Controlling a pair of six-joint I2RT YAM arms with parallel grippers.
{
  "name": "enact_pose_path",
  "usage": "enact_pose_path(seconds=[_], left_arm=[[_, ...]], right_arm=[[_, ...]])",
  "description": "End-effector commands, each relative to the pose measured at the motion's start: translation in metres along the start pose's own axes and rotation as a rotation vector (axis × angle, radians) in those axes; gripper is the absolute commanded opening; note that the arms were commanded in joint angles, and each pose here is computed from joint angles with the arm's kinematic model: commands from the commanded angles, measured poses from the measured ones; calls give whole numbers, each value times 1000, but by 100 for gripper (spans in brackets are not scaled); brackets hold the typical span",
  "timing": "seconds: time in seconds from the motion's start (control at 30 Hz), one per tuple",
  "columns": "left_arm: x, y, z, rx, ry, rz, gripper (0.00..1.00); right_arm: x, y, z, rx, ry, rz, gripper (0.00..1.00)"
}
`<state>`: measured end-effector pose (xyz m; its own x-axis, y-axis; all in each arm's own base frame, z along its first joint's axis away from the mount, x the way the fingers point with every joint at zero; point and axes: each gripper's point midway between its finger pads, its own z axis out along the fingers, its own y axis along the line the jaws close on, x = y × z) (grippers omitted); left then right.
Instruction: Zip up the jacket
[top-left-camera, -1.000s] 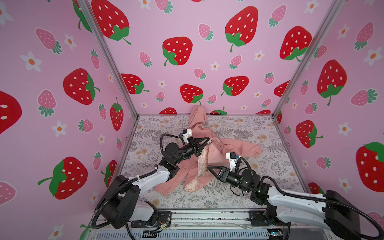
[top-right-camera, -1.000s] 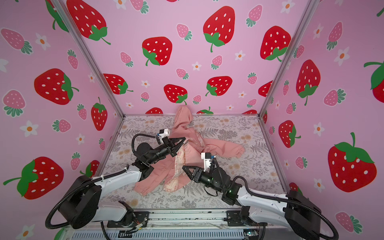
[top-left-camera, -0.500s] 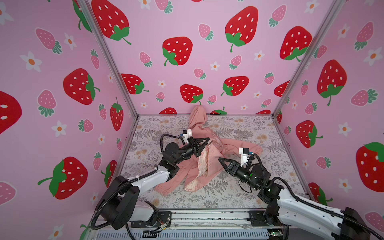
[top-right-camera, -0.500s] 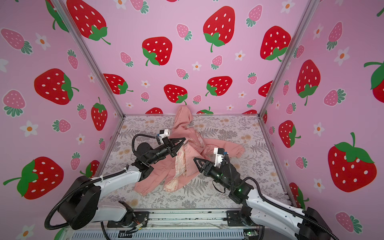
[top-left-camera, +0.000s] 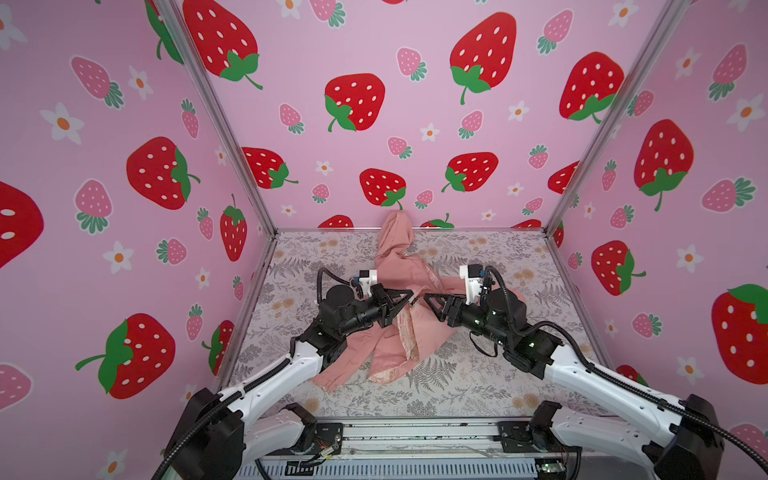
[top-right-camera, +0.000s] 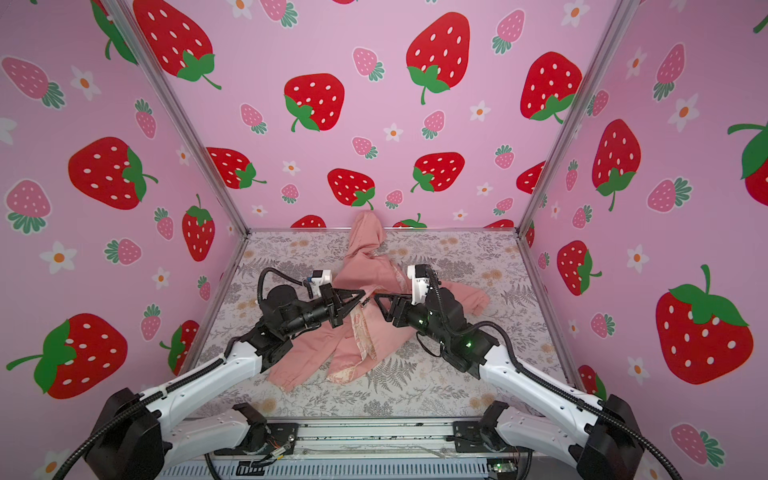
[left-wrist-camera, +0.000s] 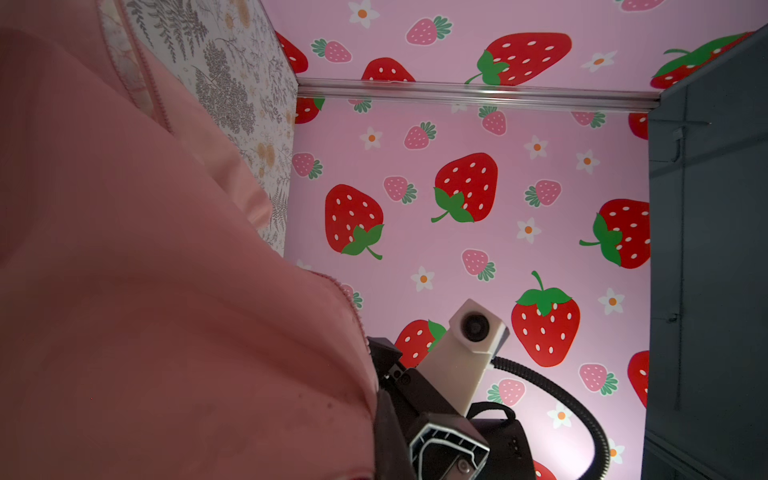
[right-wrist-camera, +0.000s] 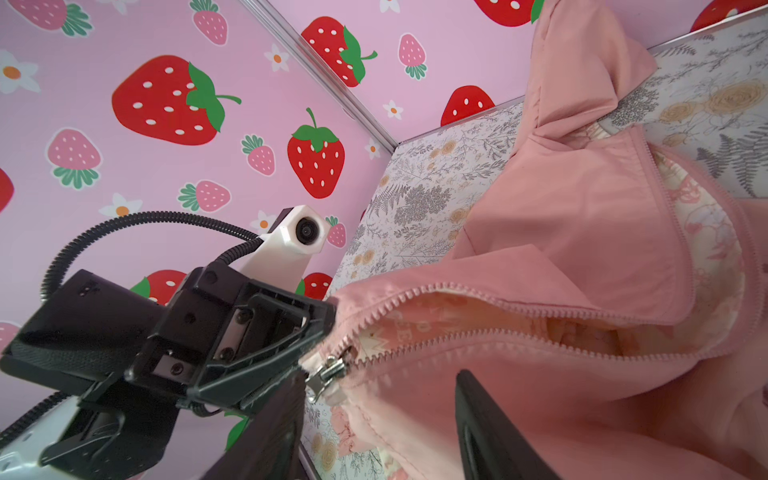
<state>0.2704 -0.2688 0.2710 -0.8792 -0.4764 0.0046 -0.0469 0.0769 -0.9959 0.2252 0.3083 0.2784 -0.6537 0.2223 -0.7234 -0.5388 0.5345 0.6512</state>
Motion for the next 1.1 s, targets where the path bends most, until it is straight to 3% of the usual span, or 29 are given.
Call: enact_pose_path(seconds=[0.0,0.17,0.43,0.97,1.07], left_arm=[[6,4,-7,-102,40,1,0],[14,20,-7,-211,104,-52,0],[14,24,-8,-265,109,-69,0],[13,20,-5,-253,116,-69,0],[13,20,-4,-251,119,-71,0]], right_arm=[[11,-6,2,43,100,-130,59],[15,0,10,32,170,-203,57],[19,0,12,56,234,-260,54],[44,18,23,85,325,-351,63],[50,18,25,123,342,-384,68]])
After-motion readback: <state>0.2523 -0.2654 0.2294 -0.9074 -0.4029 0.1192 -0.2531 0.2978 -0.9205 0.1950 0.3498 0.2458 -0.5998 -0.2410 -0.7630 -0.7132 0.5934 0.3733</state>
